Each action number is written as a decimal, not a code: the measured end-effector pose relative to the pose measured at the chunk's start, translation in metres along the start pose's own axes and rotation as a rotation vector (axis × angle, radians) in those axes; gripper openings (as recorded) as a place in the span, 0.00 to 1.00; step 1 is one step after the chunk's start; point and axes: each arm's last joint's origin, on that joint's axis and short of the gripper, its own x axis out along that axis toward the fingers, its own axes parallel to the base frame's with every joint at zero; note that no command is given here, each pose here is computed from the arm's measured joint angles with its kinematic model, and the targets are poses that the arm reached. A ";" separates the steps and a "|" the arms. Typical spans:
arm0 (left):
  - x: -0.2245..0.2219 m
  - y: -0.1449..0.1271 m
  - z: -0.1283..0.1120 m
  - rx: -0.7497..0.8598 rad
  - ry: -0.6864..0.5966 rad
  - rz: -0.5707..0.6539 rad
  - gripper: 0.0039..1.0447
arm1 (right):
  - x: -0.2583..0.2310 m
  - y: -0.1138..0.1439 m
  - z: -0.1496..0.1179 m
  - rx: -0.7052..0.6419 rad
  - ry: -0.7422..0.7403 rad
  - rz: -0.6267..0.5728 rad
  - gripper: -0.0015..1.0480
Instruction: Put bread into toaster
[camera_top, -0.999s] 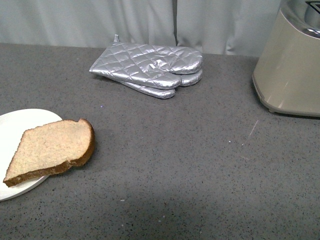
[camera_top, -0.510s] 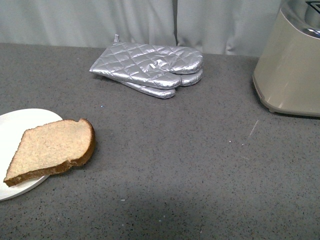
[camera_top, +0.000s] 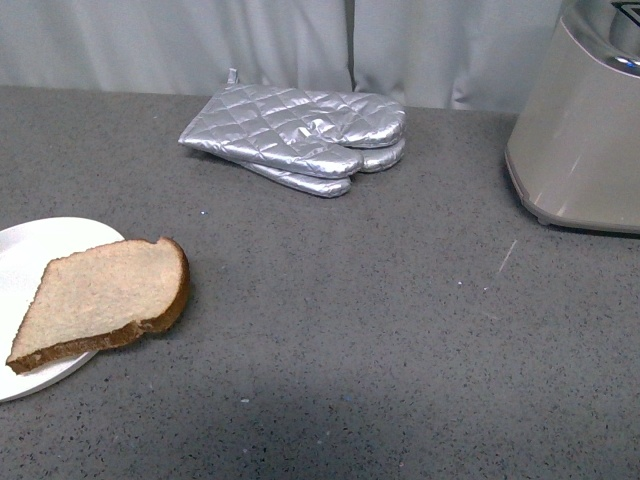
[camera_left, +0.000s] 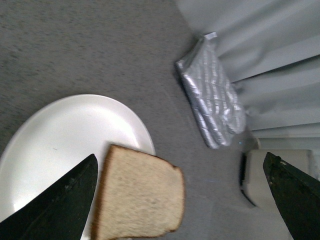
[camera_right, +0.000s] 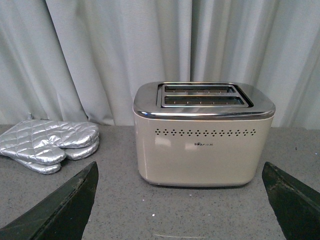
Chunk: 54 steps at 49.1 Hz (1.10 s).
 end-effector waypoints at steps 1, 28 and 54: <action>0.004 0.006 0.003 0.005 0.008 0.013 0.94 | 0.000 0.000 0.000 0.000 0.000 0.000 0.91; 0.046 0.080 -0.001 0.234 0.301 0.217 0.94 | 0.000 0.000 0.000 0.000 0.000 0.000 0.91; 0.065 0.067 -0.024 0.314 0.420 0.105 0.94 | 0.000 0.000 0.000 0.000 0.000 0.000 0.91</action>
